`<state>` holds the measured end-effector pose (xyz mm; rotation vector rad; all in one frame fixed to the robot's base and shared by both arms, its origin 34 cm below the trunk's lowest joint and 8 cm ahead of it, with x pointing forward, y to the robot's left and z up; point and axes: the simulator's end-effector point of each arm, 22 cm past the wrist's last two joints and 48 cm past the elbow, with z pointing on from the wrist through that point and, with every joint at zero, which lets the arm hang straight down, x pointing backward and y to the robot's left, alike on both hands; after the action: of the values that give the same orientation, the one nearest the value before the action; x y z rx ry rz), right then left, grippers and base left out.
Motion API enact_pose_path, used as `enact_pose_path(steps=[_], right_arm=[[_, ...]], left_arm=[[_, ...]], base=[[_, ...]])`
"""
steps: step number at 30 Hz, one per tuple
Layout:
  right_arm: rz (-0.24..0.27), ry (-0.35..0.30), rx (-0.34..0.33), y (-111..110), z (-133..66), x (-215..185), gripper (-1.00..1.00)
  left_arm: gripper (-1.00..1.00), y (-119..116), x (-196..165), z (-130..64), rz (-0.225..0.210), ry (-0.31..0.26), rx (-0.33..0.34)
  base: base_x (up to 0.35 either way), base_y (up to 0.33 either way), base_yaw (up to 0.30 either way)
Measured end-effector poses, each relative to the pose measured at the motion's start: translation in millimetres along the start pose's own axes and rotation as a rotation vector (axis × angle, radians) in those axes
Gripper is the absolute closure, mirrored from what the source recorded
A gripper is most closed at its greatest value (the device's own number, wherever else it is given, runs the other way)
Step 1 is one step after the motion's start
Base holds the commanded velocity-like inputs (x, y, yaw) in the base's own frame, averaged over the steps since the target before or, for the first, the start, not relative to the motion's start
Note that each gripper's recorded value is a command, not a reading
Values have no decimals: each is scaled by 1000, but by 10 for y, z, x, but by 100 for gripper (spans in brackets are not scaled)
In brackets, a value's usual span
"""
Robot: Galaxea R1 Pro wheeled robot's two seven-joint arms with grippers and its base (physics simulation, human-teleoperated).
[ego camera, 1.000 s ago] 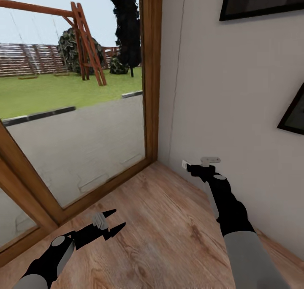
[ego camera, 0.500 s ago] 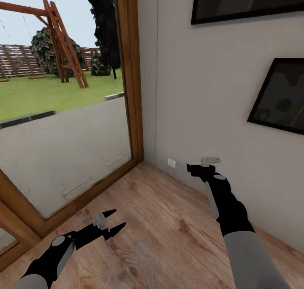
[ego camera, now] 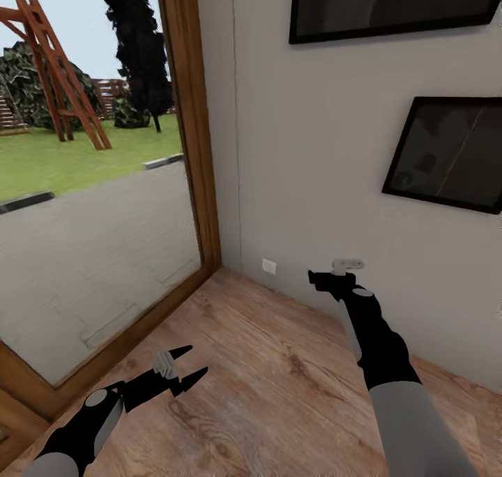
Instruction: Pick up the two gym shoes and the two sandals from the corridor floor and place them onto the hallstand (shoe rack) in the corridor, making sure they are on the rack and not on the floor. Arrange them so the two gym shoes are next to each other and the two sandals are next to each other.
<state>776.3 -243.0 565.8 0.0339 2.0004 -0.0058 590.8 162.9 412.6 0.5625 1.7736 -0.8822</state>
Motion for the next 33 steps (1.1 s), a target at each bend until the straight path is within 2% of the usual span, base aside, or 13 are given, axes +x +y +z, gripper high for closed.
enact_pose_path(steps=[10,27,33], right_arm=[[1,0,0,-2,2,2,-100],[1,1,0,-3,1,2,-100],[1,0,0,-3,0,0,-100]], left_arm=[[-100,1,2,0,-1,0,0],[-100,1,3,1,-1,0,0],[-100,0,2,1,-1,0,0]], base=[[-220,152,-57],[-297,7,-243],[-158,8,-254]])
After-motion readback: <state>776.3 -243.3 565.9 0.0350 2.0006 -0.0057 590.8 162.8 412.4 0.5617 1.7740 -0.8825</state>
